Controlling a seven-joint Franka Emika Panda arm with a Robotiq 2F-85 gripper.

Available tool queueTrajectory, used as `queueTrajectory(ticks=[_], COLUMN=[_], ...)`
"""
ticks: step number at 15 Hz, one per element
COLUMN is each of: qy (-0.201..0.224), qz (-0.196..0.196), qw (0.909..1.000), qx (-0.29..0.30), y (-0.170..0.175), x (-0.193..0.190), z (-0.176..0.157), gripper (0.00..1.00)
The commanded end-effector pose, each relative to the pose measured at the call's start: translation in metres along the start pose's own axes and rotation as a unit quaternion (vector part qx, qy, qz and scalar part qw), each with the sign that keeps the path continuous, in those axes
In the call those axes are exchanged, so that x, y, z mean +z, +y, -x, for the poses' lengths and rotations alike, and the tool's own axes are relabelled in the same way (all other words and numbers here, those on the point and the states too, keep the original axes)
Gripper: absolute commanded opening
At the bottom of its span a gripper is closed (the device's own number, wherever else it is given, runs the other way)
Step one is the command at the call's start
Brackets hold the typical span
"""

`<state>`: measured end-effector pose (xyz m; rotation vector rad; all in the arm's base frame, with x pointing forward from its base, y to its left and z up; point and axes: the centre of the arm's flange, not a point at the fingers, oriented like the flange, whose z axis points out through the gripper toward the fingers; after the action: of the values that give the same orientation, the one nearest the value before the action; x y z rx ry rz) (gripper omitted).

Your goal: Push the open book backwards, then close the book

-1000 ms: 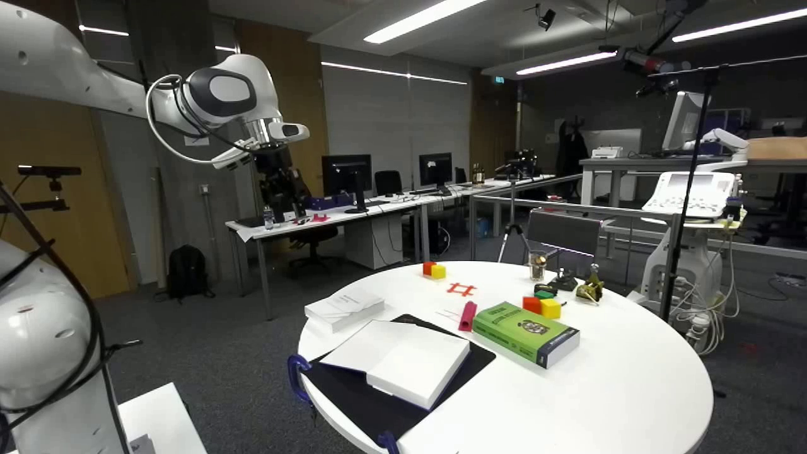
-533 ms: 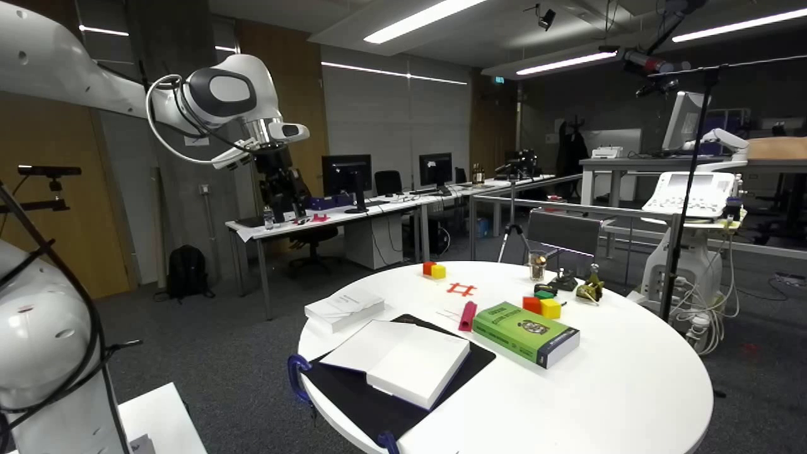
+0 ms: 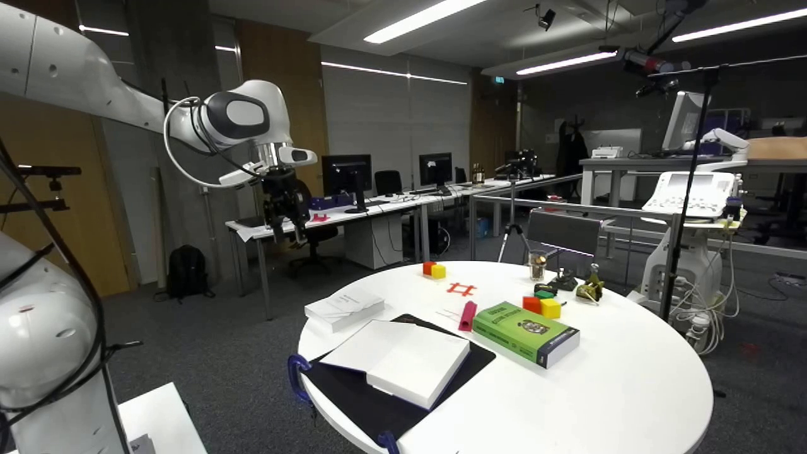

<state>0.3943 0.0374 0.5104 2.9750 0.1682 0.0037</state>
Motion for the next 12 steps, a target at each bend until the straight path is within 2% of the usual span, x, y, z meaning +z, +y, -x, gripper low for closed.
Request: queueTrajectory(ticks=[1, 7, 12], qy=[-0.021, -0.069, -0.092], qz=[-0.026, -0.056, -0.085], qw=[0.9993, 0.9957, 0.9918], qx=[-0.017, -0.024, -0.026], y=[-0.008, -0.025, -0.025], x=[0.034, 0.084, 0.129], z=[-0.013, -0.028, -0.023], gripper=[1.00, 1.00, 1.00])
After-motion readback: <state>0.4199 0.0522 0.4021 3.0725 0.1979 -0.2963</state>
